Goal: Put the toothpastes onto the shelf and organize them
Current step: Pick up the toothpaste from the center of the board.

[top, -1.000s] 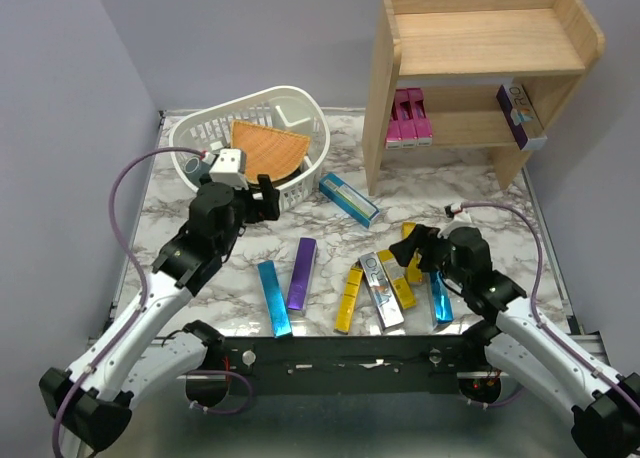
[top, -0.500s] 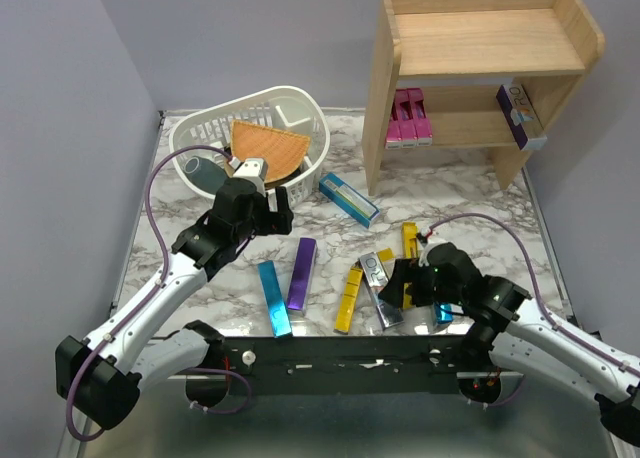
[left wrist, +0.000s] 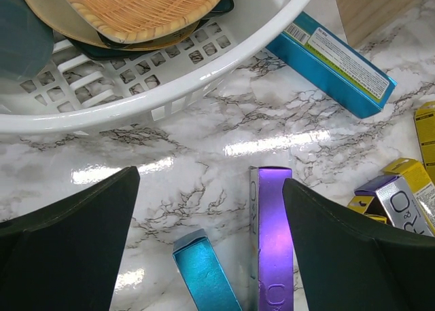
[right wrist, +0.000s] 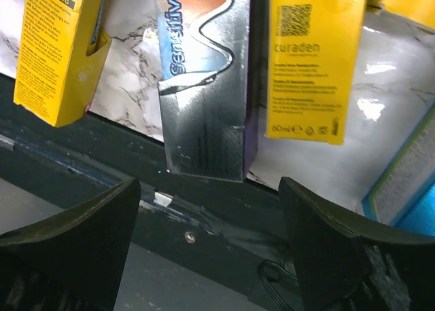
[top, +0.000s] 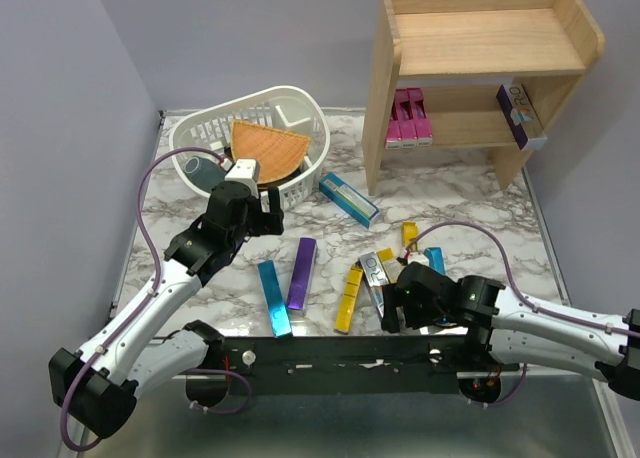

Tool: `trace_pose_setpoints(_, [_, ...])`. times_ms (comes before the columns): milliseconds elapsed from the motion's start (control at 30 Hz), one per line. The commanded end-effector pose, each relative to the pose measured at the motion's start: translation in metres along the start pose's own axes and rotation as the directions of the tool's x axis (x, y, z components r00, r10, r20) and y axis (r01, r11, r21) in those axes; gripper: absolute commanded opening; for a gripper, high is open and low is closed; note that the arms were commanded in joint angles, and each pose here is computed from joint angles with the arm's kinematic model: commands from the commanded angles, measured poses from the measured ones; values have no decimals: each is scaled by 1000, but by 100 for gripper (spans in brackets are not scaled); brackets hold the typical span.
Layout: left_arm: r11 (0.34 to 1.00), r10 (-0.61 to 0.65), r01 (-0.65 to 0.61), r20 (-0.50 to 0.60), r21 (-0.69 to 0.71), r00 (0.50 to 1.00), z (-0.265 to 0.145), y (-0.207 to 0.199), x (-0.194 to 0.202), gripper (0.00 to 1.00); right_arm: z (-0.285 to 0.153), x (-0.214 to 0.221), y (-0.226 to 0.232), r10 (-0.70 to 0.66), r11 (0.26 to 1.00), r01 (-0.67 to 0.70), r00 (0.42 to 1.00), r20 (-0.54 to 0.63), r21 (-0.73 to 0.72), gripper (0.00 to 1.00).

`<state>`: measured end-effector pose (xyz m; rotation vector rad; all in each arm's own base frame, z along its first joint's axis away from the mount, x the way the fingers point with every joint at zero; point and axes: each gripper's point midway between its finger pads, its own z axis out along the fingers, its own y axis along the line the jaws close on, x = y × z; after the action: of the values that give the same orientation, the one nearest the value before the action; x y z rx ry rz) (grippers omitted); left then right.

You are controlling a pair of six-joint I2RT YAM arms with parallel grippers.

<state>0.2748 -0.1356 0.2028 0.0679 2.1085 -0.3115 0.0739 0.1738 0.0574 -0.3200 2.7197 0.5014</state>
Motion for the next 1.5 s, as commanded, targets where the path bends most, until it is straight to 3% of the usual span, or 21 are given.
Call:
trace_pose_setpoints(0, [999, 17, -16, 29, -46, 999, -5, 10, -7, 99, 21, -10, 11, -38, 999, 38, 998, 45, 13, 90])
trace_pose_setpoints(300, [997, 17, -14, 47, -73, 999, -7, 16, -10, 99, 42, -22, 10, -143, 979, 129, 986, 81, 157, 86])
trace_pose_setpoints(500, [997, 15, -11, 52, -81, 999, -8, 18, -12, 99, 50, -24, 9, -181, 964, 163, 981, 72, 210, 71])
trace_pose_setpoints(567, [996, 16, -11, 52, -87, 999, -7, 20, -12, 99, 48, -24, 14, -190, 962, 171, 979, 76, 213, 62])
trace_pose_setpoints(633, [996, 16, -12, 50, -87, 999, -7, 20, -11, 99, 42, -27, 15, -205, 957, 181, 975, 87, 227, 54])
trace_pose_setpoints(833, [996, 12, -7, 59, -91, 998, -8, 22, -13, 99, 11, -42, 31, -194, 971, 170, 971, 140, 165, 42])
trace_pose_setpoints(1000, [996, 11, -5, 67, -86, 998, -9, 21, -17, 99, -29, -71, 31, -211, 962, 164, 954, 213, 219, 42])
trace_pose_setpoints(1200, [999, -8, 13, 113, -37, 994, -16, 7, -46, 99, -55, -113, 12, -204, 959, 139, 943, 263, 246, 42])
trace_pose_setpoints(1467, [998, -30, 42, 284, -39, 958, -55, -7, -143, 99, -119, -176, -38, -149, 941, -3, 893, 425, 337, 41])
